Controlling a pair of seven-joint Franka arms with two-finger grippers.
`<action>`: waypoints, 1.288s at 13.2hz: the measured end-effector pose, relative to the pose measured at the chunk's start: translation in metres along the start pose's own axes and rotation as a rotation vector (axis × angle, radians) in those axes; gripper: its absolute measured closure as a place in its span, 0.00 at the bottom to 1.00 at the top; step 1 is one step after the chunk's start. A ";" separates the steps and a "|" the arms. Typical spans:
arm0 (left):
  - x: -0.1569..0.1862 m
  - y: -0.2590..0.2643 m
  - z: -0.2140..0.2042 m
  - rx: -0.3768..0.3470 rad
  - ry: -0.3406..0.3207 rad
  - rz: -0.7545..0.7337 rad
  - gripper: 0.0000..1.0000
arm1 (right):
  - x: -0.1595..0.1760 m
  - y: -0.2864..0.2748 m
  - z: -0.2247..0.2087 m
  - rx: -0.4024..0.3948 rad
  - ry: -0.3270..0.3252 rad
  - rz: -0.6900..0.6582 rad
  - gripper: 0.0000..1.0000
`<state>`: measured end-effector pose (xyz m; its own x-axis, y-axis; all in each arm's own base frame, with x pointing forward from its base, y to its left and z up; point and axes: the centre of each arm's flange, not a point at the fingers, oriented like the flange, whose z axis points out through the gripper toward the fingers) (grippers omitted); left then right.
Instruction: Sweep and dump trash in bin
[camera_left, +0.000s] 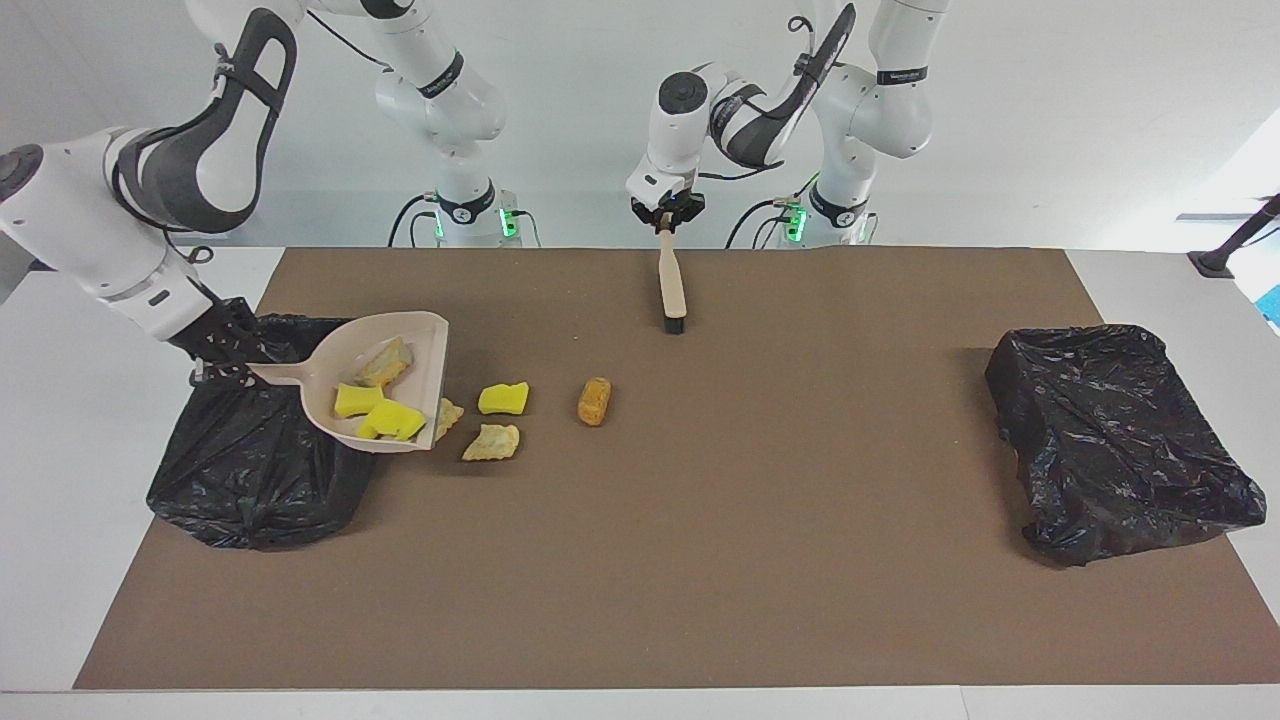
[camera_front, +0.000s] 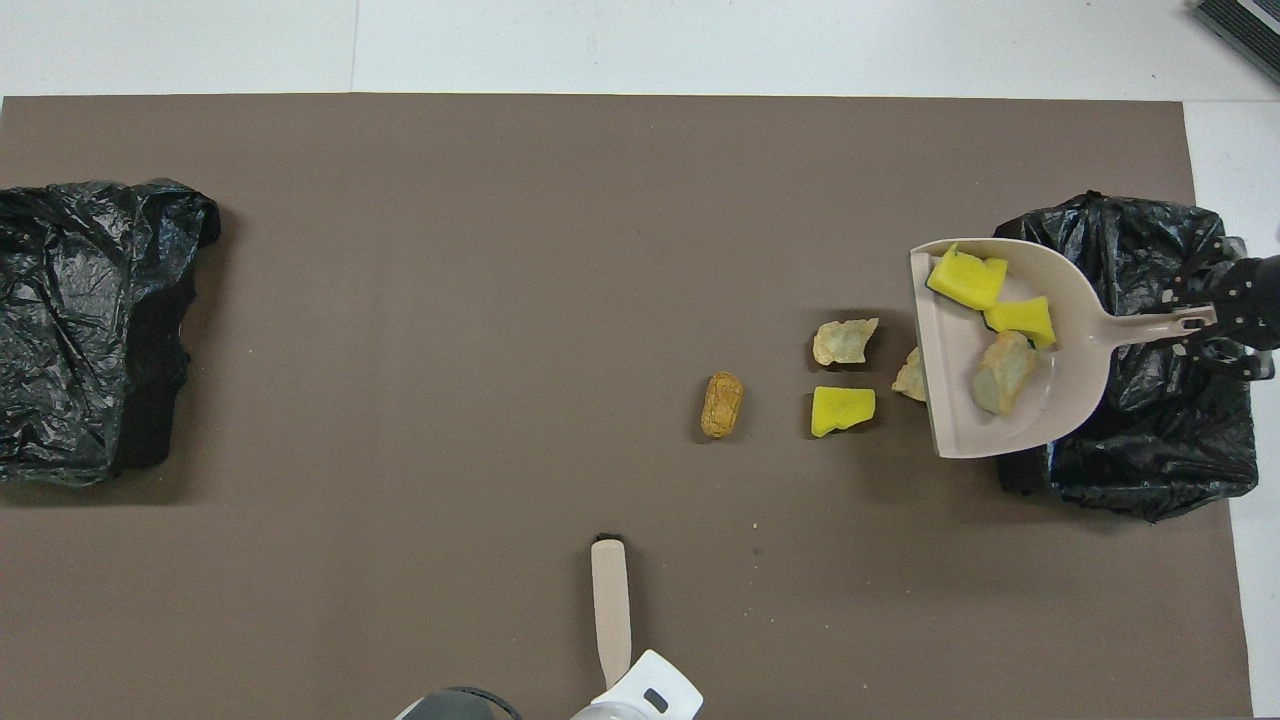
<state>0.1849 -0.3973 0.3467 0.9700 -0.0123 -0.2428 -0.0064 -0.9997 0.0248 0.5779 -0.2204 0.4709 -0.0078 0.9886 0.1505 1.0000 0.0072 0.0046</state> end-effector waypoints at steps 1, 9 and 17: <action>0.003 -0.001 0.000 0.000 -0.002 -0.002 0.49 | -0.013 -0.004 -0.005 0.000 -0.021 0.013 0.67; 0.081 -0.037 -0.047 0.024 -0.003 0.045 0.32 | -0.071 -0.031 -0.035 0.051 -0.230 0.077 0.67; 0.173 -0.105 -0.128 0.049 0.125 0.040 0.00 | 0.004 -0.030 -0.087 0.112 -0.699 0.326 0.67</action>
<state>0.3842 -0.2920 0.4260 0.9915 -0.0525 -0.1193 -0.0548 -0.9984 -0.0160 0.5471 -0.2293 0.5572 0.2537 0.8086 -0.5309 0.9460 -0.3220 -0.0384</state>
